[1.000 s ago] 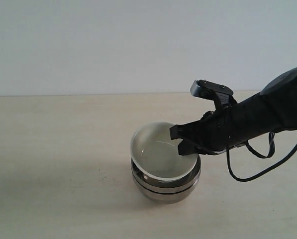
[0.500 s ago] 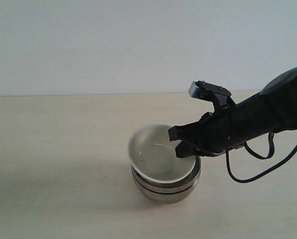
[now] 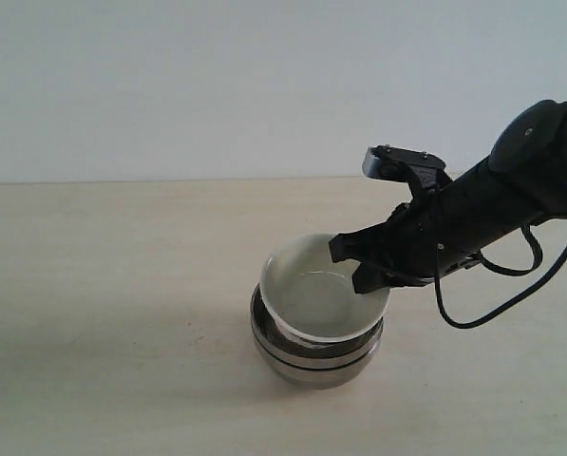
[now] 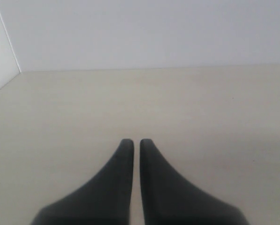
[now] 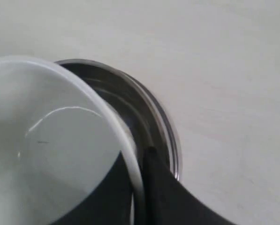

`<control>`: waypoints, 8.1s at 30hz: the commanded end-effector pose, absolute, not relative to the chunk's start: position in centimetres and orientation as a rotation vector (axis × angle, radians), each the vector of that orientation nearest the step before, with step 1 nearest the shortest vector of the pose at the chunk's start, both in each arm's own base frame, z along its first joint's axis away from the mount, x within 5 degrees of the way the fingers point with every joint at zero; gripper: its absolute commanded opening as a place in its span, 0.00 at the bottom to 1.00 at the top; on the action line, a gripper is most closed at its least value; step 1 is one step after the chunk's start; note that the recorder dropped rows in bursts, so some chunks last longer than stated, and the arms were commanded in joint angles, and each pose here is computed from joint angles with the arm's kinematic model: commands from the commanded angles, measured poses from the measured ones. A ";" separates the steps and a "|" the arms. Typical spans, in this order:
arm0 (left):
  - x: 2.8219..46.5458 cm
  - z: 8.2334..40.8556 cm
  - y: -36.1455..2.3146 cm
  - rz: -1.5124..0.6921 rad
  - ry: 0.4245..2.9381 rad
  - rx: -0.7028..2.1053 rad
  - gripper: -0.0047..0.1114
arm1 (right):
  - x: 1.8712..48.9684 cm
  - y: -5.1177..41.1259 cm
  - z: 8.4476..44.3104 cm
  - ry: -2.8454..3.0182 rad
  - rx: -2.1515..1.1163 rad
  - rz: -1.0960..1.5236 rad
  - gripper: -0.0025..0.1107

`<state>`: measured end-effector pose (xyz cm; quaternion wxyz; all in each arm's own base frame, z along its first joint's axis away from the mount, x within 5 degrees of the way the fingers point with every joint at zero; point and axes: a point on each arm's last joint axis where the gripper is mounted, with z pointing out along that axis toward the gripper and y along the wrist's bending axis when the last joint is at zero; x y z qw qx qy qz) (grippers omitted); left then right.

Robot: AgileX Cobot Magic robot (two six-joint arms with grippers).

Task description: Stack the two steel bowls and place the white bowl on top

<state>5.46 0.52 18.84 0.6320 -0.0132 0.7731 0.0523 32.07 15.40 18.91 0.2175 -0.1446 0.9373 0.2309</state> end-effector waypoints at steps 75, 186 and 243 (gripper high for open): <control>5.5 18.8 0.5 0.110 1.762 -0.042 0.08 | 33.4 17.6 22.0 2.452 -0.648 0.416 0.02; 5.5 18.8 0.5 0.110 1.762 -0.042 0.08 | 2.0 1.9 41.5 1.154 -0.364 0.474 0.02; 5.5 18.8 0.5 0.110 1.762 -0.042 0.08 | 4.0 0.3 27.3 1.368 0.164 0.262 0.02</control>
